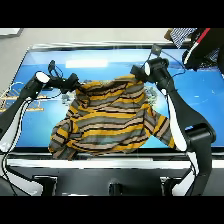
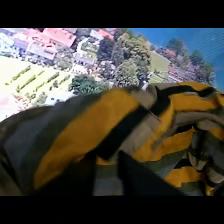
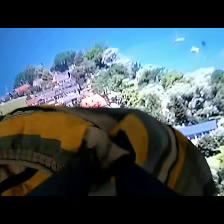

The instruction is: Fold the clothes and pants, and hang the long-sleeved shirts on hangers.

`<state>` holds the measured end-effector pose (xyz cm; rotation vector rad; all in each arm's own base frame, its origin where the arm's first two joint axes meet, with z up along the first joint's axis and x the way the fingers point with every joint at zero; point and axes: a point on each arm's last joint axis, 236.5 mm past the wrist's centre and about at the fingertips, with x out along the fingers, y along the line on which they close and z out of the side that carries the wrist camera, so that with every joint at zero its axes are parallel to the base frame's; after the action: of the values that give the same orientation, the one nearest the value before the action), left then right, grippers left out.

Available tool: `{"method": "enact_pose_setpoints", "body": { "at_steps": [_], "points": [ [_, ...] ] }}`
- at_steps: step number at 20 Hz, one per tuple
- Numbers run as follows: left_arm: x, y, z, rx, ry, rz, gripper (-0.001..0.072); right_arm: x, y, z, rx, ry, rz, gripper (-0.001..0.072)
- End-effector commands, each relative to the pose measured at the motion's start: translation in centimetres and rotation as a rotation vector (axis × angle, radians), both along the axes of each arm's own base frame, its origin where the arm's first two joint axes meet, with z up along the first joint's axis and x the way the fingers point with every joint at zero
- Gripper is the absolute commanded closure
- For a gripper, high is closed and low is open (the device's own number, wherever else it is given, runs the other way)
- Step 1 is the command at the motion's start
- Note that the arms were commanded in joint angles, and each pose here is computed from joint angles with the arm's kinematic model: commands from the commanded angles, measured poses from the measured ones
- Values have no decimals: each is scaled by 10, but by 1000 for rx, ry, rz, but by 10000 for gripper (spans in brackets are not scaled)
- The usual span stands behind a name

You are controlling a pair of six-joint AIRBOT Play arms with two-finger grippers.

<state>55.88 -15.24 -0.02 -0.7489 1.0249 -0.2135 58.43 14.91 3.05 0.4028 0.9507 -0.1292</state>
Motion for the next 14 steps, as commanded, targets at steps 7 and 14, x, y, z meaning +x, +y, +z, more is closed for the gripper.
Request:
{"method": "enact_pose_setpoints", "body": {
  "at_steps": [7, 14],
  "points": [
    [-46, 60, 101, -20, -8, 23, 160, -84, -43, 117, -273, 28, 253, 226],
    [-171, 116, 104, 44, 93, 134, 160, -209, -154, 173, -367, 160, 213, 145]
  ]
}}
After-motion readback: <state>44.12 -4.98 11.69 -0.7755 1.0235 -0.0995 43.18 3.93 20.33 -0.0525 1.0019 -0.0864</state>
